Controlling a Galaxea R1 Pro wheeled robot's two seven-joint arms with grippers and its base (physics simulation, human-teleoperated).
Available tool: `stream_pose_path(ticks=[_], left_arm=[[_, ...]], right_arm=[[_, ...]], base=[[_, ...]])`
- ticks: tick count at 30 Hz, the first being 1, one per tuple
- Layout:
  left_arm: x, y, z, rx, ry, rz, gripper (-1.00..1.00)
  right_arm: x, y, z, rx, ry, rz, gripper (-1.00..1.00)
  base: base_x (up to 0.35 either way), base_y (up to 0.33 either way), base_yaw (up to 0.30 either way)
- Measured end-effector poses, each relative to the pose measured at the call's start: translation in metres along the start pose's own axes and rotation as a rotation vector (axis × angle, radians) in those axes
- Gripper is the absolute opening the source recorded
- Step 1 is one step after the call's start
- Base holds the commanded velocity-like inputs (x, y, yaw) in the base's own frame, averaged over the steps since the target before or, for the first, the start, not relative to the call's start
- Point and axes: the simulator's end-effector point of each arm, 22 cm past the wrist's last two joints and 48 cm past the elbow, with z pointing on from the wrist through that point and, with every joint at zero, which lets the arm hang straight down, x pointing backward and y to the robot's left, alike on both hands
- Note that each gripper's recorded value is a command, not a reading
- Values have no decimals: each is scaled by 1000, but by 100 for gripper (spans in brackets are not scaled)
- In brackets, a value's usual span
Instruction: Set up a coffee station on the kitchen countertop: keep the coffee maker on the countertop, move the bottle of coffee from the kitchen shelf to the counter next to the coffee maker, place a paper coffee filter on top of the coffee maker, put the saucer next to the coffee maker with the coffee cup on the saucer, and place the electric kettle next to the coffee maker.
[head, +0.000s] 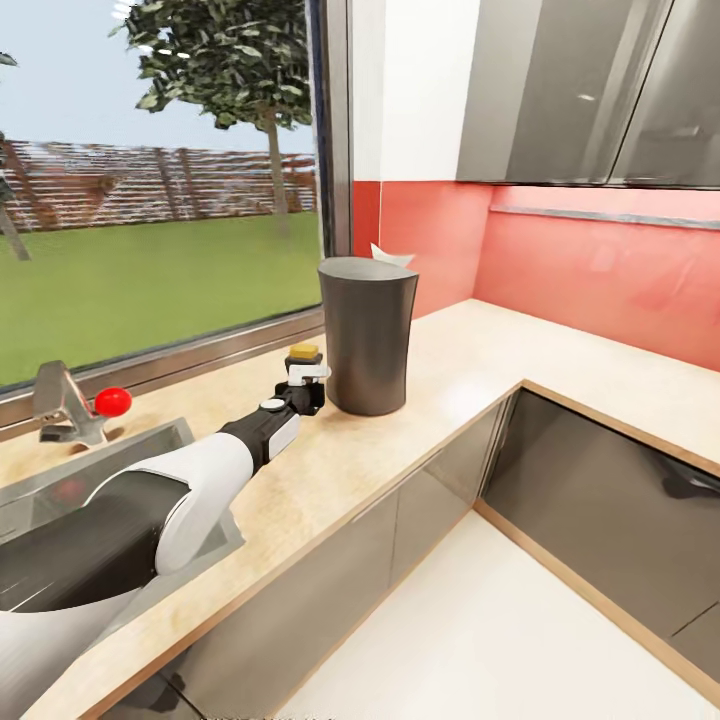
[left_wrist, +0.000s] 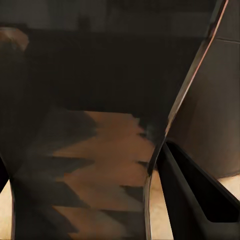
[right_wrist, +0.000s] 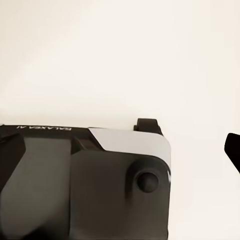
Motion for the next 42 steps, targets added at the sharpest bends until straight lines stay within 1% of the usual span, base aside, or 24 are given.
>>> stream_pose_path(ticks=[4,9,17,21,34,39,41,42], left_arm=[[5,0,3,0,4,-1,-100],[-1,1,3,-1,-24,-2,-100],[-1,1,3,-2,-30,-3,-100],[1,1,4,-1,-27,-4,-100],[32,2,17,-1,-3,-9,-100],[36,3,19,-3,-1,-31,-100],[33,3,19,-3,-15,-36,-100],[29,3,19,-4,-32,-37,-100]], right_arm=[[2,0,3,0,5,0,100],[2,0,3,0,6,0,100],[2,0,3,0,6,0,100],[3,0,3,0,8,0,100],[11,-1,21,0,28,3,100],[13,-1,23,0,33,6,100],[12,-1,23,-1,32,5,100],[12,-1,23,-1,30,5,100]], base=[[0,0,0],[0,0,0],[0,0,0],[0,0,0],[0,0,0],[0,0,0],[0,0,0],[0,0,0]])
